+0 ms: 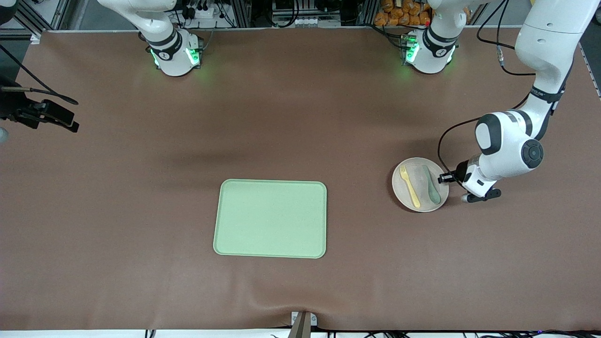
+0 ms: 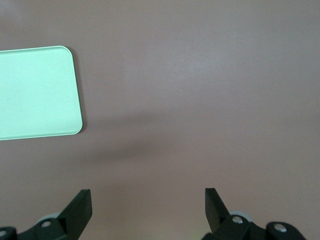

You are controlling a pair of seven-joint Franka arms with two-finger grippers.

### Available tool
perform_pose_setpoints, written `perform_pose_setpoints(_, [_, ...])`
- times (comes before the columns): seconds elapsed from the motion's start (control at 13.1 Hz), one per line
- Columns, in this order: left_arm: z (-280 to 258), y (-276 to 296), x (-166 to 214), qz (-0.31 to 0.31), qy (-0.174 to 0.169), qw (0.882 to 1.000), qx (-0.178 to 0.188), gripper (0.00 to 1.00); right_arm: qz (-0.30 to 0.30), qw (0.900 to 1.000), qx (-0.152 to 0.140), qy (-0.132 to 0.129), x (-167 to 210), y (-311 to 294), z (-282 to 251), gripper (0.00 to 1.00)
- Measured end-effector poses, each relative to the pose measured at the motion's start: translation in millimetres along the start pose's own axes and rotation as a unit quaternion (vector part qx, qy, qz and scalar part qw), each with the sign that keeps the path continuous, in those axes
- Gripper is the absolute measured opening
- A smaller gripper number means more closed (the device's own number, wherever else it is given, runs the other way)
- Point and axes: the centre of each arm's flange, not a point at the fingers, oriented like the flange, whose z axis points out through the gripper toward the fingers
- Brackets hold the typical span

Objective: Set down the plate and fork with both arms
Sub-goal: 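Lower the left gripper and grasp the white plate's rim, then carry the plate with the left gripper onto the green tray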

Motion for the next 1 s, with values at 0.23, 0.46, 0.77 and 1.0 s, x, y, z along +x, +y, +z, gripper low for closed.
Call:
perform_pose_setpoints(0.23, [-2.2,9.9,0.6,0.007,0.003,1.000,-0.004,0.08,0.000,1.000,0.000,0.000,0.0,0.1,0.0,1.00])
perform_pose_setpoints(0.46, [-4.2,22.4,1.0,0.017,0.005,1.000,-0.009,0.08,0.000,1.000,0.000,0.000,0.0,0.2,0.0,1.00])
perform_pose_setpoints(0.77, [-15.0,54.2,5.2,0.031,0.016,0.999,-0.029,0.07,0.000,1.000,0.000,0.000,0.0,0.2,0.0,1.00])
perform_pose_setpoints(1.0, [-32.8,91.2,12.1,0.052,0.020,0.997,-0.045,0.07,0.000,1.000,0.000,0.000,-0.1,0.2,-0.2,1.00])
